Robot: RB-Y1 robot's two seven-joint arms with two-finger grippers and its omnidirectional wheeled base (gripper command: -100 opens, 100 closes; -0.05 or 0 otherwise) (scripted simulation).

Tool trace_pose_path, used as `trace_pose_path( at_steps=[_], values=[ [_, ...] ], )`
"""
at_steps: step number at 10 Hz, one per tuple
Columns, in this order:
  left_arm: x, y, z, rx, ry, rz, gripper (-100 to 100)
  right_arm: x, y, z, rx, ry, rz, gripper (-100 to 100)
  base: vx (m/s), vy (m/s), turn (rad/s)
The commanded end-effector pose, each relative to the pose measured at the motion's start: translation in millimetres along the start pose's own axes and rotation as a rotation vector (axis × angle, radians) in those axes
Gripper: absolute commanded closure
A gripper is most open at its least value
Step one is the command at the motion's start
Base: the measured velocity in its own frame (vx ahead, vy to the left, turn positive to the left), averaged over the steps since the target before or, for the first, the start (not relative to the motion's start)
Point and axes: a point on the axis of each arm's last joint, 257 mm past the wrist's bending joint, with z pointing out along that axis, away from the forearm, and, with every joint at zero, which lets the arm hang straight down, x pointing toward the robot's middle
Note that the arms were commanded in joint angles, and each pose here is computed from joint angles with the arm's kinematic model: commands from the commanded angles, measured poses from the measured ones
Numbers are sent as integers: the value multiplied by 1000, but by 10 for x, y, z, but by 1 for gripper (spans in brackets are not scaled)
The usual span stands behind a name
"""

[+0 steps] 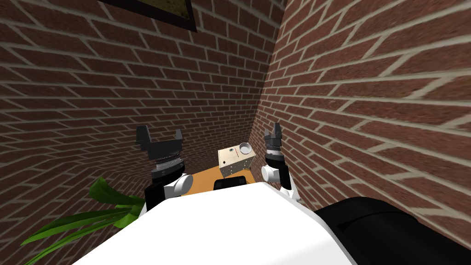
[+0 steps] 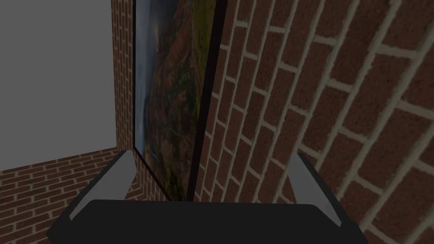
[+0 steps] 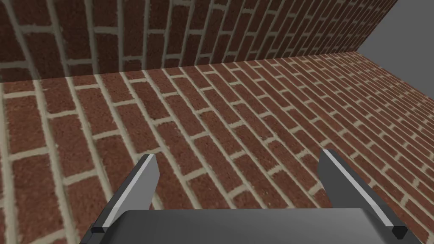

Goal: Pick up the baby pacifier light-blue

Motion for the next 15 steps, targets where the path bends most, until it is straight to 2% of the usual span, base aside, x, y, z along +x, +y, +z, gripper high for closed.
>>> trace_pose_path(
  at_steps=[1, 4, 7, 8, 9, 10, 11, 12, 14, 15],
  values=[
    [0, 0, 0, 0, 0, 0, 0, 110, -191, -50, 41, 47, -21, -100, -29, 55, 77],
    [1, 0, 0, 0, 0, 0, 0, 271, -544, -168, 117, 120, -63, -100, -68, 103, 74],
    [0, 0, 0, 0, 0, 0, 0, 438, -1019, -377, 217, 221, -138, -100, -45, 104, 99],
    [1, 0, 0, 0, 0, 0, 0, 437, -1059, -396, 226, 222, -139, -100, -50, 93, 39],
    [0, 0, 0, 0, 0, 0, 0, 481, -1260, -503, 268, 261, -173, -100, -32, 106, 80],
    [0, 0, 0, 0, 0, 0, 0, 481, -1260, -503, 268, 261, -173, -100, -22, 77, 41],
    [0, 0, 0, 0, 0, 0, 0, 517, -1450, -614, 308, 302, -210, -100, -17, 79, 113],
    [0, 0, 0, 0, 0, 0, 0, 514, -1471, -626, 313, 303, -211, -100, -14, 59, 39],
    [0, 0, 0, 0, 0, 0, 0, 558, -1836, -869, 388, 391, -295, -100, -9, 102, 132],
    [0, 0, 0, 0, 0, 0, 0, 544, -1915, -926, 407, 393, -297, -100, -9, 87, 60]
  ],
)
